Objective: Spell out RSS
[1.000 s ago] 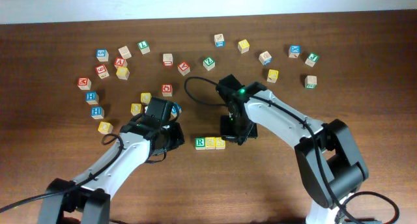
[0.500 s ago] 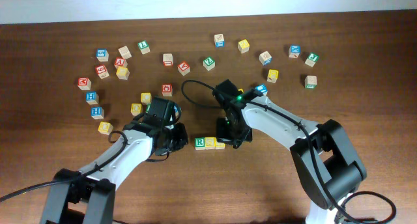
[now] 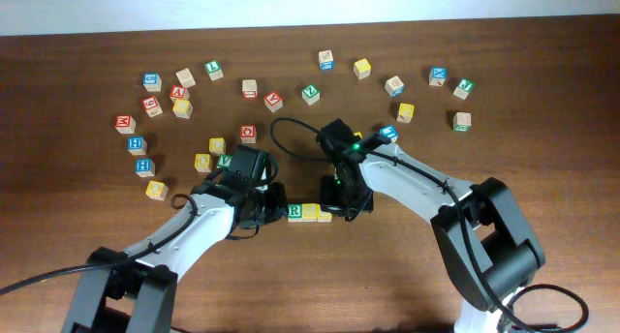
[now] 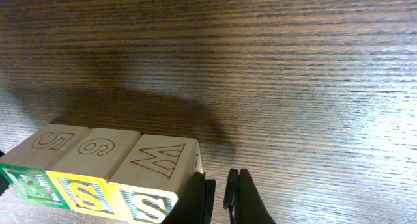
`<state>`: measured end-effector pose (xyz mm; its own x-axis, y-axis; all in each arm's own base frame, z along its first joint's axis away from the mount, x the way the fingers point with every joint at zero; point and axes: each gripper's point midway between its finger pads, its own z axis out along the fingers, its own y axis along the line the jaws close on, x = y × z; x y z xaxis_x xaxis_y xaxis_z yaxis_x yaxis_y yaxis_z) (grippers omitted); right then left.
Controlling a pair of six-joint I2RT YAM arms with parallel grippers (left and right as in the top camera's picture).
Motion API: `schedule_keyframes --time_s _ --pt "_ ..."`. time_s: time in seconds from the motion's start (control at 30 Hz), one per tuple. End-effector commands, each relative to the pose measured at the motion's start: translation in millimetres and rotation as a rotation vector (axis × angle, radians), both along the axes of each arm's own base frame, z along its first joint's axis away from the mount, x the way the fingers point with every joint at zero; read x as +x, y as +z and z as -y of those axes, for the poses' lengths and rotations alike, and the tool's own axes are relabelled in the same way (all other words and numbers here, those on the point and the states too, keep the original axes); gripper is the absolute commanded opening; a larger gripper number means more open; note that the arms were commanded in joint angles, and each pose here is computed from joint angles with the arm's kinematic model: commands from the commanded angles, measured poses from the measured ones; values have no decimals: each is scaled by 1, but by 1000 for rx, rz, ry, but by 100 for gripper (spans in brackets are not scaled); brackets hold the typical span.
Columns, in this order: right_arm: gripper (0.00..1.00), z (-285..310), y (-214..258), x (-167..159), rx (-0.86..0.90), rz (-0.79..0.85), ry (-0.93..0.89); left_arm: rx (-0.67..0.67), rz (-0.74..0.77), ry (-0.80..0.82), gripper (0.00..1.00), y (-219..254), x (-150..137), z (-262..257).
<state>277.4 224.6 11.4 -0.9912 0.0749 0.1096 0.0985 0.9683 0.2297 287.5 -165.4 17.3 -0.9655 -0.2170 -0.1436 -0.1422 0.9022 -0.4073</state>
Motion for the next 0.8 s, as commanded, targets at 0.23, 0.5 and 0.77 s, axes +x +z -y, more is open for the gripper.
schedule_keyframes --time_s 0.23,0.5,0.77 --pt "4 -6 -3 -1 15 5 3 -36 -31 -36 0 -2 -8 8" --pt "4 -6 -3 1 19 10 2 -22 -17 -54 0 -2 -9 13" --pt "4 -3 -3 -4 2 -19 -28 -15 -14 -51 0 -3 -8 12"
